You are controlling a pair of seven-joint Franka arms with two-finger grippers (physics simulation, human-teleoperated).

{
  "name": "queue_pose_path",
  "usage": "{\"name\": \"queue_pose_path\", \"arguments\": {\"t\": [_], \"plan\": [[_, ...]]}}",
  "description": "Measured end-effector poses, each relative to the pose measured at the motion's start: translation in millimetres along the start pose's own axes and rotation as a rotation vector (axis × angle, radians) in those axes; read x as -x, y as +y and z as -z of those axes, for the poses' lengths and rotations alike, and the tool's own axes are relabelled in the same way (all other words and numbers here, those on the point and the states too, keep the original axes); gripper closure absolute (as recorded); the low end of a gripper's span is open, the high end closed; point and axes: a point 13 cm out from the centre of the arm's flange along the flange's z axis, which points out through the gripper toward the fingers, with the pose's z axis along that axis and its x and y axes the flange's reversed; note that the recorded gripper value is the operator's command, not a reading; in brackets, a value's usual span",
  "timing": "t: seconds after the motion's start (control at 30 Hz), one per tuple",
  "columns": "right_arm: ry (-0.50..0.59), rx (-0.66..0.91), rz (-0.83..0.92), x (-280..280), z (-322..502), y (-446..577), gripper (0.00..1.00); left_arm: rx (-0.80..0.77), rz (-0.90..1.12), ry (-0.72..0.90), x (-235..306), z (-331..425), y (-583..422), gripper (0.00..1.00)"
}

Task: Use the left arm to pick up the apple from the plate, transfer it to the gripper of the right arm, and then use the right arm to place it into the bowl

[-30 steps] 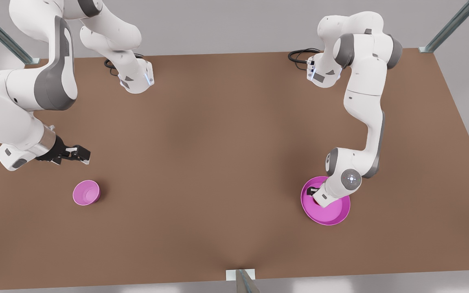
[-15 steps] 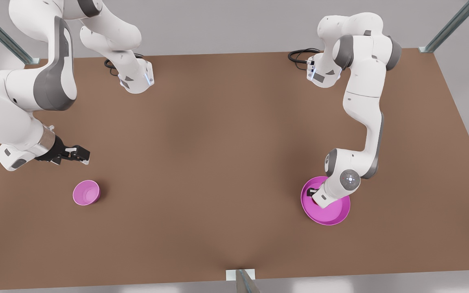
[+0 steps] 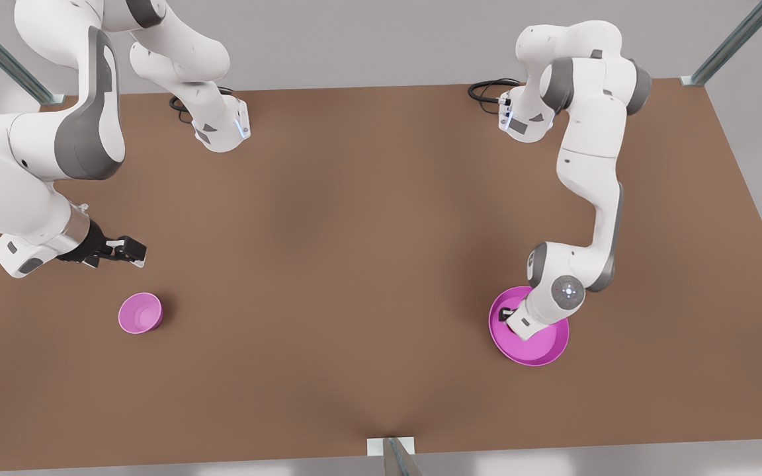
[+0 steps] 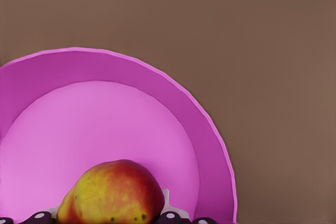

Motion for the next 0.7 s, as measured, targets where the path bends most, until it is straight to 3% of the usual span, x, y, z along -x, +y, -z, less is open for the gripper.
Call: {"name": "queue_pose_path", "arguments": {"t": [0.17, 0.37, 0.6, 0.7], "plan": [[-0.001, 0.000, 0.001, 0, 0, 1, 0.00, -0.065, -0.019, -0.106, 24, 91, -38, 0.32], [-0.012, 0.062, 0.010, 2, 1, 24, 0.00, -0.413, -0.003, -0.136, 28, 187, -174, 0.28], [0.107, 0.720, -0.089, 33, -39, 194, 0.00, -0.929, -0.079, -0.131, 9, 236, -360, 0.31], [0.192, 1.034, -0.189, 54, -49, 249, 0.00, -1.202, -0.050, -0.161, 10, 256, -412, 0.38]]}}
